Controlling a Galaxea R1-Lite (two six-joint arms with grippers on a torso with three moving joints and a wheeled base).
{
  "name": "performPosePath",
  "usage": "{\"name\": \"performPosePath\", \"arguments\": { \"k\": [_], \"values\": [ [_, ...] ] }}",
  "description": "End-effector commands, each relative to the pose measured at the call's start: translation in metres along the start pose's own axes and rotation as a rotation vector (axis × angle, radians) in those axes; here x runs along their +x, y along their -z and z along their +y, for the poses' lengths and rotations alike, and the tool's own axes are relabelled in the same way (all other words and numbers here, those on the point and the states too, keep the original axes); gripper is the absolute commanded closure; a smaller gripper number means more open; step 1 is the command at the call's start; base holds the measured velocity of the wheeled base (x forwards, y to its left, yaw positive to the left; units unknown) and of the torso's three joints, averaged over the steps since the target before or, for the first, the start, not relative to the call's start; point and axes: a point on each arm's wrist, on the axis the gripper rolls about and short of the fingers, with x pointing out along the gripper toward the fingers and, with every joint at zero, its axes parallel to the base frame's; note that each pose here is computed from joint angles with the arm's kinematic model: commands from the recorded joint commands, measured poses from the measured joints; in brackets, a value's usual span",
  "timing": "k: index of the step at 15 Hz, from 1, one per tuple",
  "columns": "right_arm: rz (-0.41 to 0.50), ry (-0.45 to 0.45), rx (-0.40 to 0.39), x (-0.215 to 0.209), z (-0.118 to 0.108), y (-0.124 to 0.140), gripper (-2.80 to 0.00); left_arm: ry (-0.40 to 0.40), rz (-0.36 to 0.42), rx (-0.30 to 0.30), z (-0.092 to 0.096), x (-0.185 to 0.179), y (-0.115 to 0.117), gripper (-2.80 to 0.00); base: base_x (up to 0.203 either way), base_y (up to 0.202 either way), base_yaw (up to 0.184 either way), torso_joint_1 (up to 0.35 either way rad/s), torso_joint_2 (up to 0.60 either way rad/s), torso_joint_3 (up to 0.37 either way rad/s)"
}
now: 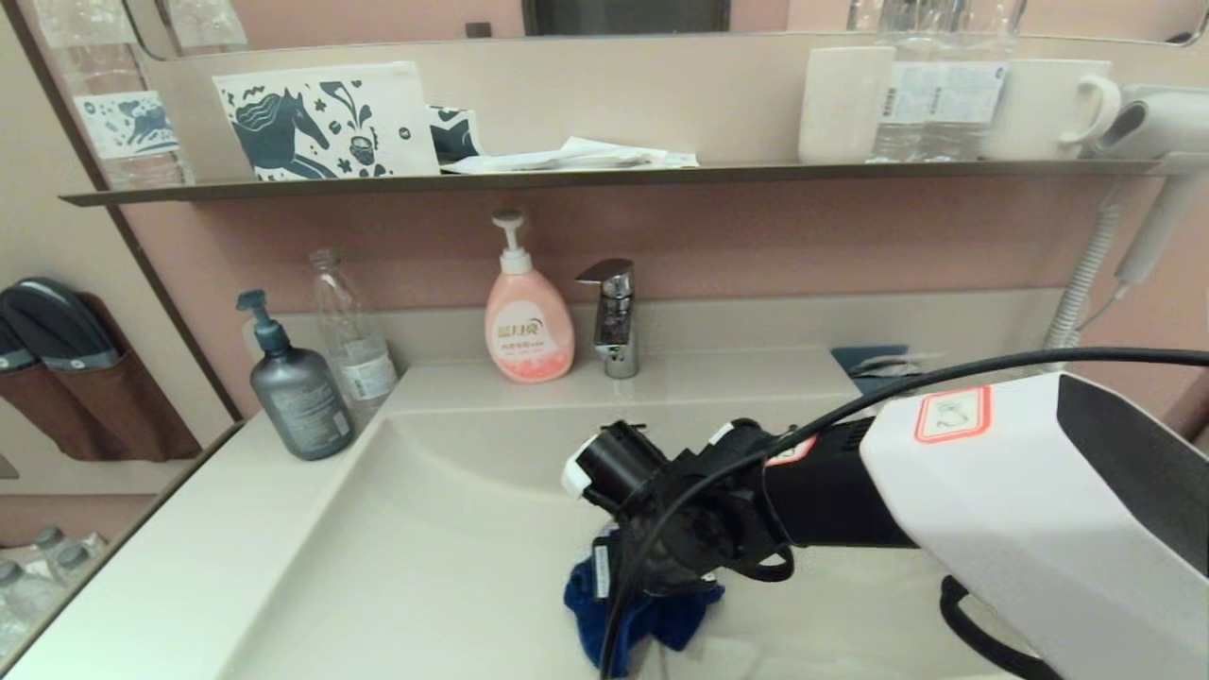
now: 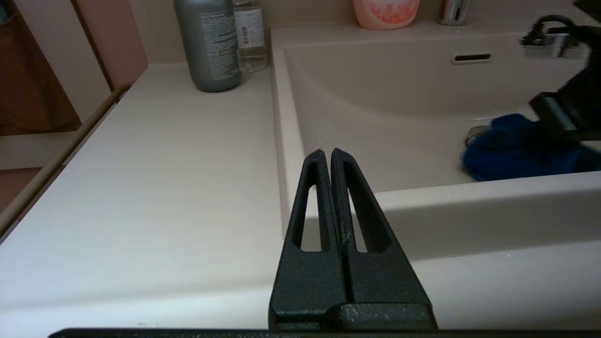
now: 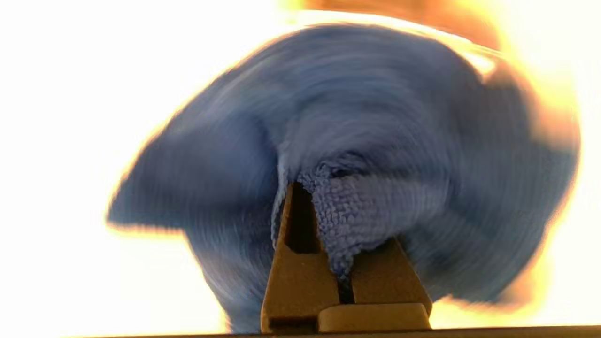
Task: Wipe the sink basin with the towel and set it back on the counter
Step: Wipe the sink
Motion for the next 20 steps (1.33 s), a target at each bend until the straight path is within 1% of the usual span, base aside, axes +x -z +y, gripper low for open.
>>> {"name": "performPosePath", "arguments": {
  "k": [1,3,4,5,6,7,10,12,13,15,19,20],
  "values": [
    [-0.009,-0.029,-0.023,0.027,0.021,0.004,0.0,0.0,0.001,0.0,0.0,0.0,0.0,0.0,0.0,0.0,0.0,0.0,0.0,0.0],
    [-0.02,-0.074,-0.035,0.043,0.037,0.005,0.0,0.0,0.0,0.0,0.0,0.0,0.0,0.0,0.0,0.0,0.0,0.0,0.0,0.0],
    [-0.02,-0.127,-0.044,0.047,0.045,0.006,0.0,0.0,0.0,0.0,0.0,0.0,0.0,0.0,0.0,0.0,0.0,0.0,0.0,0.0],
    [-0.043,-0.198,-0.047,0.047,0.052,0.004,0.0,0.0,0.0,0.0,0.0,0.0,0.0,0.0,0.0,0.0,0.0,0.0,0.0,0.0],
    [-0.06,-0.245,-0.049,0.05,0.057,0.004,0.0,0.0,0.0,0.0,0.0,0.0,0.0,0.0,0.0,0.0,0.0,0.0,0.0,0.0],
    [-0.089,-0.278,-0.048,0.051,0.061,0.003,0.0,0.0,0.0,0.0,0.0,0.0,0.0,0.0,0.0,0.0,0.0,0.0,0.0,0.0],
    [-0.22,-0.384,-0.064,0.056,0.072,-0.005,0.0,0.0,0.0,0.0,0.0,0.0,0.0,0.0,0.0,0.0,0.0,0.0,0.0,0.0],
    [-0.294,-0.417,-0.093,0.058,0.074,-0.011,0.0,0.0,0.0,0.0,0.0,0.0,0.0,0.0,0.0,0.0,0.0,0.0,0.0,0.0],
    [-0.324,-0.417,-0.102,0.058,0.074,-0.014,0.0,0.0,0.0,0.0,0.0,0.0,0.0,0.0,0.0,0.0,0.0,0.0,0.0,0.0],
    [-0.425,-0.356,-0.156,0.061,0.068,-0.023,0.0,0.0,0.0,0.0,0.0,0.0,0.0,0.0,0.0,0.0,0.0,0.0,0.0,0.0],
    [-0.52,-0.147,-0.194,0.064,0.044,-0.04,0.0,0.0,0.0,0.0,0.0,0.0,0.0,0.0,0.0,0.0,0.0,0.0,0.0,0.0],
    [-0.531,-0.077,-0.196,0.065,0.036,-0.045,0.0,0.0,0.0,0.0,0.0,0.0,0.0,0.0,0.0,0.0,0.0,0.0,0.0,0.0]
  ]
}}
